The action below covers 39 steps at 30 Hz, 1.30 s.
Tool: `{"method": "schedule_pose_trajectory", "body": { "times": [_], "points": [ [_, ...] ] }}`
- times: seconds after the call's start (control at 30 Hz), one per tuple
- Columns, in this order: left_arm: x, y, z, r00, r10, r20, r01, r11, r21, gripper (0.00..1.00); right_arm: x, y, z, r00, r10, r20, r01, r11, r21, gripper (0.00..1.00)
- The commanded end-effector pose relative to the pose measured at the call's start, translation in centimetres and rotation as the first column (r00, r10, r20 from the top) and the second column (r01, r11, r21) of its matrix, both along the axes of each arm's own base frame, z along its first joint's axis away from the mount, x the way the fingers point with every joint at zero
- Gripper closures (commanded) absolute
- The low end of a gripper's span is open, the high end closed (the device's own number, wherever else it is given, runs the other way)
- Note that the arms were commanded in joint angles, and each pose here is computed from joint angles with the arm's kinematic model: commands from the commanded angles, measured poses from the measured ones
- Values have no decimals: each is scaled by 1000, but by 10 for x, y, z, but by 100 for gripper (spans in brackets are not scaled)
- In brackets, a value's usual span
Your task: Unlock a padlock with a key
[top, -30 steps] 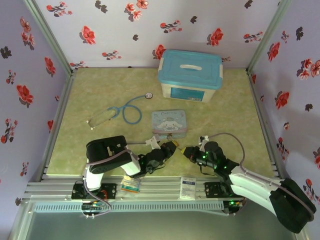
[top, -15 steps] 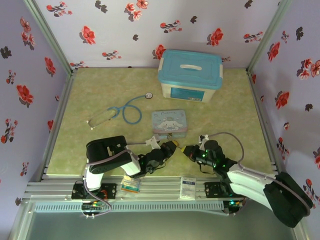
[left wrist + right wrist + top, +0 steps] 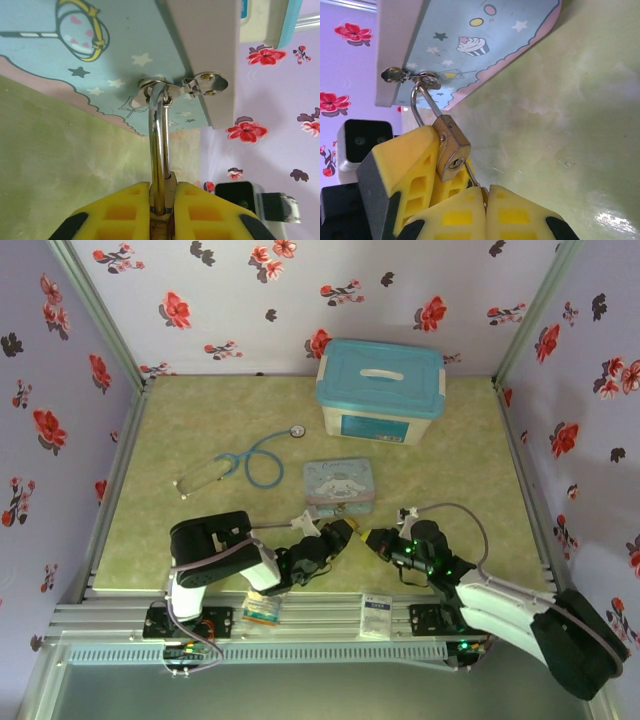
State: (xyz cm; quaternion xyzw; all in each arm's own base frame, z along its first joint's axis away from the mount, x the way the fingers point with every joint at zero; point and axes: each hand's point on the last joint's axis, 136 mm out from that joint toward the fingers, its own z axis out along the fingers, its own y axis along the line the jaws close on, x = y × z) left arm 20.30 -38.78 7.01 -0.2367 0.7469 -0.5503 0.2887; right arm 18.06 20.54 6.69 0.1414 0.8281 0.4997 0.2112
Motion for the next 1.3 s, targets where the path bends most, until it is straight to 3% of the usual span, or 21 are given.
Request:
{"method": "schedule_pose_trajectory", "body": {
  "times": [0.0, 0.4, 0.67, 1.0, 1.27],
  "points": [
    [4, -4, 22, 999, 17, 43, -15, 998, -62, 100, 2, -2, 1, 1000, 1, 23, -1, 1000, -29, 100],
    [-2, -9, 32, 999, -9, 44, 13, 996, -89, 100, 17, 9, 14, 999, -21, 45, 18, 998, 63, 100],
    [2, -5, 28, 999, 6, 46, -2, 997, -73, 100, 5, -3, -1, 1000, 4, -12, -5, 998, -70, 100],
    [2, -5, 24, 1000, 6, 27, -3, 997, -80, 100, 8, 2, 7, 1000, -2, 14, 2, 1000, -2, 100],
    [2, -6, 22, 1000, 7, 22, -5, 997, -81, 100, 7, -3, 8, 1000, -11, 21, 12, 1000, -17, 100]
  ]
}}
